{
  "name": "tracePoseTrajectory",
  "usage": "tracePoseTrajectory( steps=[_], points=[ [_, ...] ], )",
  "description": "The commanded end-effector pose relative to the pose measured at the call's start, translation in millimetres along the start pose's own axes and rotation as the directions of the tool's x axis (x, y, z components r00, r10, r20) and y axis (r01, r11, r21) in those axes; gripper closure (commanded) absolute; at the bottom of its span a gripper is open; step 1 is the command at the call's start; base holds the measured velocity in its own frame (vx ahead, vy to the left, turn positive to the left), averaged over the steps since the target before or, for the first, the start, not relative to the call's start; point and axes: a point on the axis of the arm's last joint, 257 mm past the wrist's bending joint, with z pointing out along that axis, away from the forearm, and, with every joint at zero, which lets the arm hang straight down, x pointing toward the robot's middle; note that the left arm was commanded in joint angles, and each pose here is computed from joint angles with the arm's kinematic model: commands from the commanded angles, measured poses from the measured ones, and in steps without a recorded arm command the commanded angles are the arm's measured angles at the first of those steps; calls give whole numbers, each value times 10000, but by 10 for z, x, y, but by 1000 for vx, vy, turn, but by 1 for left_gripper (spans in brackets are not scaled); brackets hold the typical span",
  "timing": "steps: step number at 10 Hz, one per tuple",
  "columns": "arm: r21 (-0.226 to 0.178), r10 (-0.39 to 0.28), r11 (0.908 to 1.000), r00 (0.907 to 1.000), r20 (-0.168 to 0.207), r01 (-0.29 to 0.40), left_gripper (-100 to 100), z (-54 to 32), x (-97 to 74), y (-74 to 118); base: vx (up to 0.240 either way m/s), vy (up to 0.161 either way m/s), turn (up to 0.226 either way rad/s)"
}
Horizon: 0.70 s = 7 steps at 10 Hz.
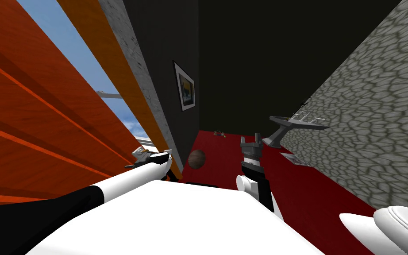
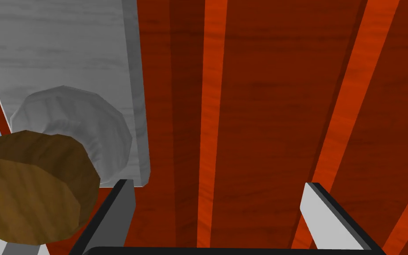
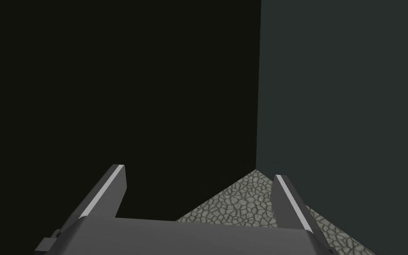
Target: Push the door open
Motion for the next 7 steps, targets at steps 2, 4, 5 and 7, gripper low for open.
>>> tracePoseTrajectory(
  steps=[2,4,5,7],
  points=[
    [-130,41,9999,9991,-428,-47,-100,-83,145,73,125,94,17],
    [-163,-11,9999,9985,-554,2,-100,-110,164,63,144,97,0],
    [-425,120,9990,9990,-423,-138,-100,-55,179,197,42,37,46],
    [-425,120,9990,9990,-423,-138,100,-55,179,197,-30,-22,-25]
  ],
)
